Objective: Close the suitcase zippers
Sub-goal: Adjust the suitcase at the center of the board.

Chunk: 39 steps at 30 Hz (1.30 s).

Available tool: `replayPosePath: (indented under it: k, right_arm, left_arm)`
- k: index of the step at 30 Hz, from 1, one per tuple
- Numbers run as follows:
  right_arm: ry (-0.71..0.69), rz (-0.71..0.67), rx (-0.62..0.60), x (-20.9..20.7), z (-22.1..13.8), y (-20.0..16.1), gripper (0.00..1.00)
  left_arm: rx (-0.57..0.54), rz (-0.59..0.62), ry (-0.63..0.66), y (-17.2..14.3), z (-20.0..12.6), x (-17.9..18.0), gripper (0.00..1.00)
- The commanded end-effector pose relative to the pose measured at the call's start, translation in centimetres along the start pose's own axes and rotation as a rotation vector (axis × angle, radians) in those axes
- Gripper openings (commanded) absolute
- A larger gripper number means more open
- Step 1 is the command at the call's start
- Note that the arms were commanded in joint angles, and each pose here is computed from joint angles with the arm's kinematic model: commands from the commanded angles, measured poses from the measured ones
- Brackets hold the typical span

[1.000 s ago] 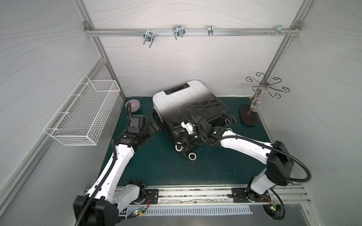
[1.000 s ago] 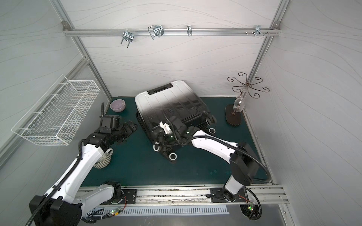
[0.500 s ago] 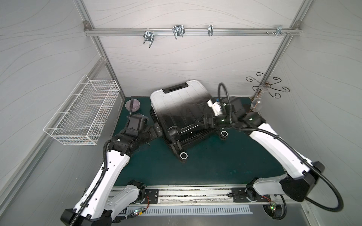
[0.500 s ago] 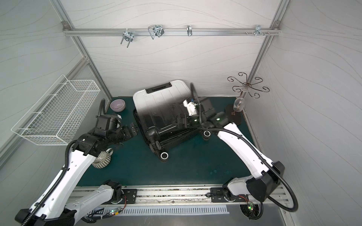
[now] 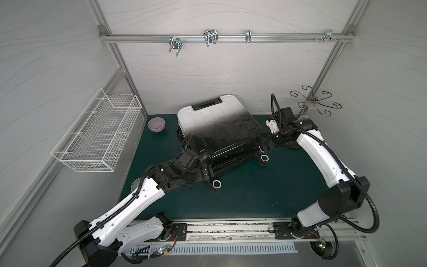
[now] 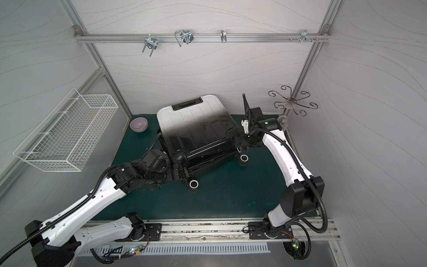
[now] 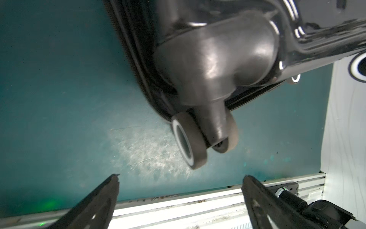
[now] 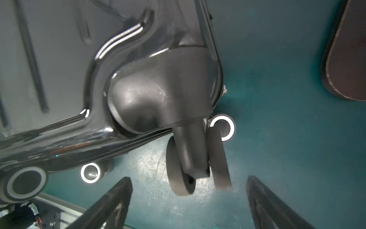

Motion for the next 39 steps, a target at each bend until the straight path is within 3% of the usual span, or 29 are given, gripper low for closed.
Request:
replayPosePath:
  k: [1,7,10,14,18,24,29,33,37,39]
  right_arm:
    - [0.055,-0.049,0.039,0.8,1.0,0.3,0.88]
    - [0.053,-0.055,0.086,1.0,3.9,0.8,0.75]
    - [0.057,-0.054,0.088,1.7,4.4,1.1,0.60]
    - [0.127,-0.032,0.103,3.6,4.9,0.2,0.32]
    - [0.226,0.032,0.107,5.3,4.5,-2.2,0.13]
    - [0.364,0.079,0.171,7.7,2.4,-7.4,0.01]
    - [0.477,0.159,0.217,12.7,3.8,-10.6,0.02]
    - [0.491,0.190,0.189,16.0,5.0,-10.2,0.13]
    - [0.571,0.054,0.185,16.5,2.8,-9.2,0.51]
    - [0.621,0.004,0.190,15.5,1.0,-9.2,0.65]
  left_arm:
    - [-0.063,-0.072,-0.067,0.6,1.0,-0.9,0.99]
    - [-0.081,-0.065,-0.077,1.3,1.7,-1.6,0.99]
    - [-0.090,-0.060,-0.084,1.8,2.5,-2.2,0.99]
    - [-0.132,-0.043,-0.063,3.5,3.5,-2.2,0.99]
    - [-0.140,-0.072,-0.068,5.8,3.2,-1.0,0.97]
    - [-0.216,-0.086,-0.020,9.1,2.1,2.3,0.97]
    - [-0.242,0.005,-0.005,14.0,1.8,2.1,0.99]
    - [-0.225,0.091,0.094,15.4,-1.2,2.4,0.99]
    - [-0.233,0.053,0.234,12.9,-4.7,4.9,0.99]
    - [-0.245,0.006,0.281,11.2,-6.1,6.0,0.99]
Point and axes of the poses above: each gripper's point midway between its finger pads, its own z axis out along the fingers, its own x axis along the line the jaws close on, y = z × x, the point moved 5 cm from there along -z, back along the fingers, and after that the axes turned 11 degrees about z, right-handed, at the moved point
